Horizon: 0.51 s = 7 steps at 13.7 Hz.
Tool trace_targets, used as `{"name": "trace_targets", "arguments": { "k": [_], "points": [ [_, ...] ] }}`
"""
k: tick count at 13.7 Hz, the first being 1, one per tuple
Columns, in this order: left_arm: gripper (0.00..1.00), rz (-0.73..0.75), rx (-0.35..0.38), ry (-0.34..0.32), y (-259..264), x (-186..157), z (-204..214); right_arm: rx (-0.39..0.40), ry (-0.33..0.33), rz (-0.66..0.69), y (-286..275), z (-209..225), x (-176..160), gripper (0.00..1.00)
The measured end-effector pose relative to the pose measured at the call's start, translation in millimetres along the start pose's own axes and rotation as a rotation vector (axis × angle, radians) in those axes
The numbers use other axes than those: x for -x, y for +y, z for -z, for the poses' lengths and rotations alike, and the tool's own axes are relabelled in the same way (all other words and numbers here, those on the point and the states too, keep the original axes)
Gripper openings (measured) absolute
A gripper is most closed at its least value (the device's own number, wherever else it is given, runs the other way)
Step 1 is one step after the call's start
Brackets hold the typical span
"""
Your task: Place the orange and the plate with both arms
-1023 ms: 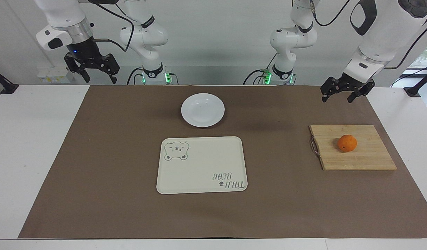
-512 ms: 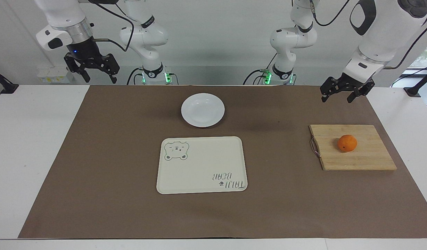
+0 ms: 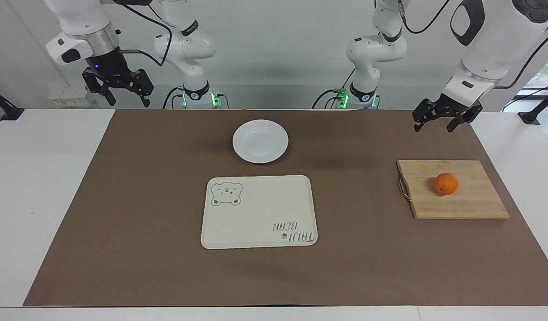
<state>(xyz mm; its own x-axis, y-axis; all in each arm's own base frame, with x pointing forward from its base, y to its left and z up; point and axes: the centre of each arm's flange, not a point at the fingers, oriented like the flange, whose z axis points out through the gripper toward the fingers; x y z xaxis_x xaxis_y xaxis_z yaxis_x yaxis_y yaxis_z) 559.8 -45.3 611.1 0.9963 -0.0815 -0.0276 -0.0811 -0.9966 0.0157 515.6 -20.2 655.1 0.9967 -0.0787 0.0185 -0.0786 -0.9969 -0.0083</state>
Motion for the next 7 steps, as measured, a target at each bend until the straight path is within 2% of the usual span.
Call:
{"name": "trace_targets", "arguments": {
  "k": [3,7],
  "points": [
    [1.0,-0.029,-0.001,0.04,-1,-4,2,0.0,0.0,0.0,0,0,0,1.0],
    [1.0,-0.036,-0.002,0.046,-27,-8,-14,0.0,0.0,0.0,0,0,0,1.0]
  ]
}}
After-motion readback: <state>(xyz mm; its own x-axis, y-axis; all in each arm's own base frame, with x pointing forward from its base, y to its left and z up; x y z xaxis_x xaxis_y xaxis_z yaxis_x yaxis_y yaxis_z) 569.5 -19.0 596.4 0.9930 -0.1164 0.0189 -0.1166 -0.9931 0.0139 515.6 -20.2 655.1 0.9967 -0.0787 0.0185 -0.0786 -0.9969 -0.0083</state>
